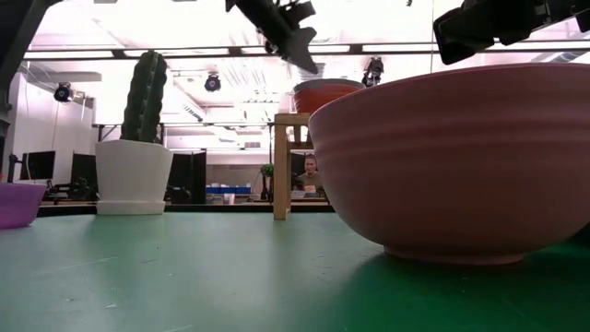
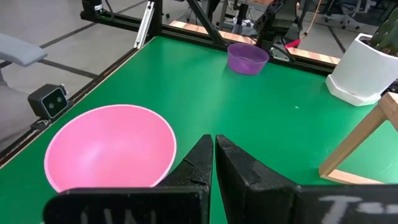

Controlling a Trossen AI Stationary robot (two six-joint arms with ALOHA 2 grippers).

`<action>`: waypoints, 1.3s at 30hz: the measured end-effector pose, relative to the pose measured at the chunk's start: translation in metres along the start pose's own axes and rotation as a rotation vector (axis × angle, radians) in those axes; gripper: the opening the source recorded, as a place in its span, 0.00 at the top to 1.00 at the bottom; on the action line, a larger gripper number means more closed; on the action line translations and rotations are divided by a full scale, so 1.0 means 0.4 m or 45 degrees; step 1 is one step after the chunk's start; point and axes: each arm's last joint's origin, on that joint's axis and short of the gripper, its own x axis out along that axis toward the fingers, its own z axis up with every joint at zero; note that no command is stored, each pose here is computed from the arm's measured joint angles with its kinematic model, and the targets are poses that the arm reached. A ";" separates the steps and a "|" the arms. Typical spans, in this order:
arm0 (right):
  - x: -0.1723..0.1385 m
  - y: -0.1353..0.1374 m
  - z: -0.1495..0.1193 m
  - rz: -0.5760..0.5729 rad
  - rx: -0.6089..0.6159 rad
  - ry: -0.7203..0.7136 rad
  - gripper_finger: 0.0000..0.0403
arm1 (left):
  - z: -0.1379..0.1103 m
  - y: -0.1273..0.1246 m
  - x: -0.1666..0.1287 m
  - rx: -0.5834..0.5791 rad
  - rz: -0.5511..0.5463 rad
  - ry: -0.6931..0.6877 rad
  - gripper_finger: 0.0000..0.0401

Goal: Place and stack bowls onto a shelf
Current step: Stack the blue bowl on top of the light orange bowl on the shelf

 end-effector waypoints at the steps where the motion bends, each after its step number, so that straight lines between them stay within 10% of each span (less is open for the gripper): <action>1: 0.000 0.000 0.000 0.000 0.000 0.000 0.98 | -0.005 0.015 0.004 -0.015 0.018 0.004 1.00; 39: 0.000 0.000 0.000 -0.002 -0.008 0.001 0.98 | -0.088 0.085 0.043 -0.185 0.029 0.141 1.00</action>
